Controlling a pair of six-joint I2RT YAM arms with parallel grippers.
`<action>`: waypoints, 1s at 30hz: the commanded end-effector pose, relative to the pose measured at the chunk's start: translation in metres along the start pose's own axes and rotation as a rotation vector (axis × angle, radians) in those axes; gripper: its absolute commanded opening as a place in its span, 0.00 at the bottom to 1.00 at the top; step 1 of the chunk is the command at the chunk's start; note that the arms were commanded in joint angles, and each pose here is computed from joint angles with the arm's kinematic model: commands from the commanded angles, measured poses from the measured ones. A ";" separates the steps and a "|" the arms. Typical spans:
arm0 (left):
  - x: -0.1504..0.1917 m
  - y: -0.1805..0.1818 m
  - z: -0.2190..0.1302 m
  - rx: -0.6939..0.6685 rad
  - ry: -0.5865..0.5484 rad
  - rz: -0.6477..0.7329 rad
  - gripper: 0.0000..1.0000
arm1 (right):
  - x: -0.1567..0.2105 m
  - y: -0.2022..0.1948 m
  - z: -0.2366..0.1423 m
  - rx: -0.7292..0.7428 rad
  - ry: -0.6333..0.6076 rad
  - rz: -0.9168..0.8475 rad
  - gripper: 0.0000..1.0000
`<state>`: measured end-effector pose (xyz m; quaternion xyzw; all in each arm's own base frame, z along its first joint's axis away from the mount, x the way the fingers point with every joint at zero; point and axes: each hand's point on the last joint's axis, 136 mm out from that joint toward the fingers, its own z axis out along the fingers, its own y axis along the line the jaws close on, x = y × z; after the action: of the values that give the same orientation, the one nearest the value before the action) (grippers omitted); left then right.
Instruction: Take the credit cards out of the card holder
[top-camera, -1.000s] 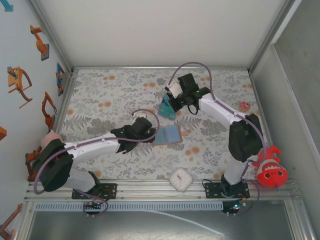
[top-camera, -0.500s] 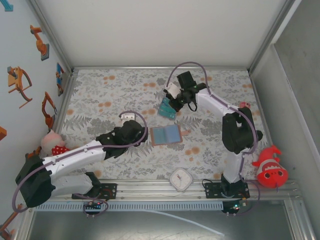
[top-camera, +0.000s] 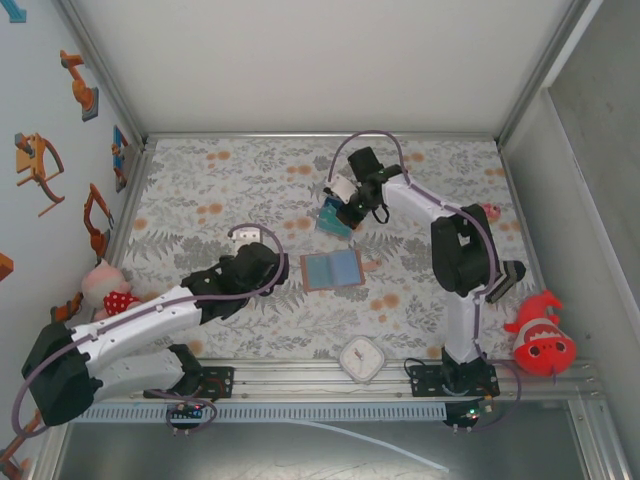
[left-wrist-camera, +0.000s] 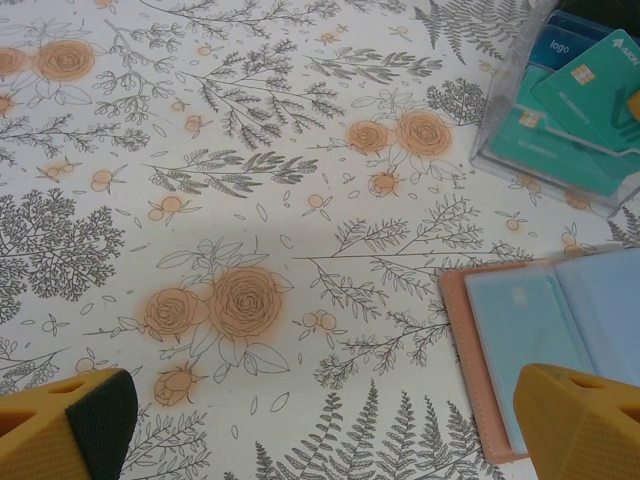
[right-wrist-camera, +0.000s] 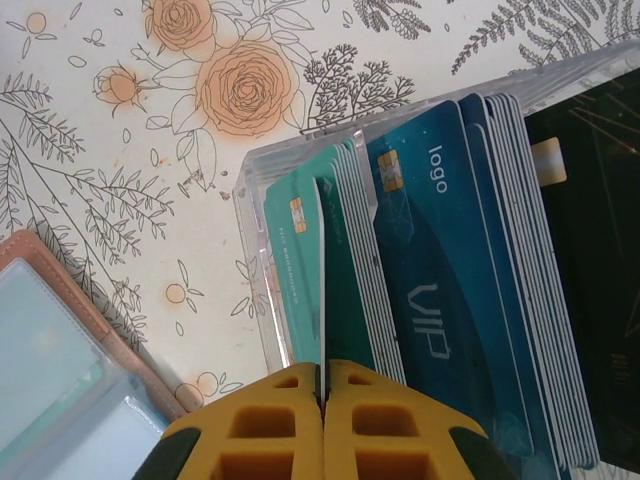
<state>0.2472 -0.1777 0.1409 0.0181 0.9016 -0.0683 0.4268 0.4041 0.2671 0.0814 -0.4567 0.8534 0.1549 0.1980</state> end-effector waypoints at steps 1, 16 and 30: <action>-0.001 0.013 -0.003 -0.042 -0.013 -0.009 0.97 | -0.001 -0.001 -0.004 -0.005 0.015 -0.006 0.09; -0.014 0.036 -0.014 -0.113 -0.112 -0.130 0.97 | -0.019 0.001 -0.059 0.136 -0.099 0.211 0.28; -0.007 0.094 -0.037 -0.267 -0.224 -0.320 0.97 | 0.033 0.103 -0.049 0.200 -0.033 0.362 0.42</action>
<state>0.2371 -0.1011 0.1624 -0.1533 0.8528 -0.0393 0.4977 0.3000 0.2766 0.1238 -0.3133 0.9154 0.1147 0.2251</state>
